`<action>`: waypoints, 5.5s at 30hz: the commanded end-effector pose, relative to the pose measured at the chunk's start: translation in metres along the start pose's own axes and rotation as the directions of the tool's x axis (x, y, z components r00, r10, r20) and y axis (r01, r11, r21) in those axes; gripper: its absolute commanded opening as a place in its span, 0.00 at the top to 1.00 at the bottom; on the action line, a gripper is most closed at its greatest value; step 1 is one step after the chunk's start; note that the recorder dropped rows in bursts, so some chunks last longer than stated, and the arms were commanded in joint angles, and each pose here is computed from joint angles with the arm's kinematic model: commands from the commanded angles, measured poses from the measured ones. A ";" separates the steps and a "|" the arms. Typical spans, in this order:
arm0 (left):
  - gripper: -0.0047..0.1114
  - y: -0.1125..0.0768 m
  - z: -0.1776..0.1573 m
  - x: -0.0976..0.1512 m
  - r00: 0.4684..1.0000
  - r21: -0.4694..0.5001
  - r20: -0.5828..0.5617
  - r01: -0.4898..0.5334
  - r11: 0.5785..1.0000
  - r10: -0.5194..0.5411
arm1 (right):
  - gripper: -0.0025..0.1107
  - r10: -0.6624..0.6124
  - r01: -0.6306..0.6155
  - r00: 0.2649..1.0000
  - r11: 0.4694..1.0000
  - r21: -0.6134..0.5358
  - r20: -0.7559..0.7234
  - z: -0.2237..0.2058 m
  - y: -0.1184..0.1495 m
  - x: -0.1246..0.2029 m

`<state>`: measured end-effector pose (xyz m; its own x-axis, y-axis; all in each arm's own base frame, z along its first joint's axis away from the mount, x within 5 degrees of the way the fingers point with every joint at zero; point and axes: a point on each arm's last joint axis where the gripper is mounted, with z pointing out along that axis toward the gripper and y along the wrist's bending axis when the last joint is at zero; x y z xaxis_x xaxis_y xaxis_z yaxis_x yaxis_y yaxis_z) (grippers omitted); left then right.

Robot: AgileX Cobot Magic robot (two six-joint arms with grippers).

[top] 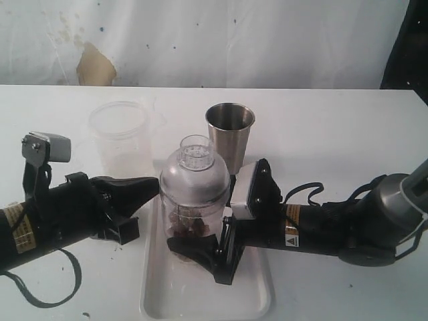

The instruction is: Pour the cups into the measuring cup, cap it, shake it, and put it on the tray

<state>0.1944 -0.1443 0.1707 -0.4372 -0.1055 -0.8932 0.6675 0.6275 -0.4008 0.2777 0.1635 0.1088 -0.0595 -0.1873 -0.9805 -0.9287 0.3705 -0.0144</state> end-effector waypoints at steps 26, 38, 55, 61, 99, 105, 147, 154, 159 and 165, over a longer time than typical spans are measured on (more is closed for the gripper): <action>0.96 -0.015 -0.120 0.004 0.966 -0.319 0.239 -0.020 0.948 0.101 | 0.98 0.023 -0.016 0.995 0.997 0.072 -0.100 0.000 -0.007 0.008; 0.96 -0.025 -0.153 0.000 0.939 -0.359 0.309 -0.033 0.933 0.152 | 0.92 0.034 -0.030 0.996 0.999 0.044 -0.083 0.000 -0.004 0.007; 0.96 -0.032 -0.168 0.002 0.918 -0.340 0.351 -0.058 0.939 0.184 | 0.05 0.113 -0.112 0.990 0.994 0.022 -0.089 -0.001 -0.001 0.003; 0.96 -0.032 -0.168 0.002 0.918 -0.340 0.351 -0.058 0.939 0.184 | 0.05 0.170 -0.155 0.953 0.985 0.075 -0.252 -0.008 -0.002 0.001; 0.96 -0.032 -0.168 0.002 0.920 -0.342 0.345 -0.060 0.938 0.184 | 0.05 0.640 -0.308 0.728 0.626 0.716 -0.246 -0.112 0.028 -0.046; 0.96 -0.032 -0.168 0.002 0.920 -0.342 0.345 -0.060 0.938 0.184 | 0.08 0.662 -0.226 0.748 0.331 0.916 -0.055 -0.154 0.030 -0.043; 0.96 -0.031 -0.167 0.003 0.928 -0.341 0.338 -0.036 0.940 0.158 | 0.09 0.039 -0.437 0.885 0.419 0.796 0.464 -0.256 0.140 -0.058; 0.96 -0.031 -0.167 0.005 0.917 -0.384 0.272 -0.174 0.907 0.291 | 0.09 0.039 -0.437 0.885 0.419 0.796 0.464 -0.256 0.140 -0.058; 0.96 -0.021 -0.175 0.011 0.937 -0.521 0.214 -0.130 0.844 0.276 | 0.09 0.039 -0.437 0.885 0.419 0.796 0.464 -0.256 0.140 -0.058; 0.96 -0.011 -0.189 0.019 0.952 -0.685 0.192 -0.044 0.727 0.239 | 0.09 0.037 -0.432 0.887 0.419 0.798 0.460 -0.256 0.140 -0.058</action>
<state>0.0674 -0.0118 0.2023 -0.1142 -0.0997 -0.9884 0.1591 0.9803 -0.1173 0.0579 -0.0062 0.2158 0.0790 0.2657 -0.9608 -0.0760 0.9626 0.2599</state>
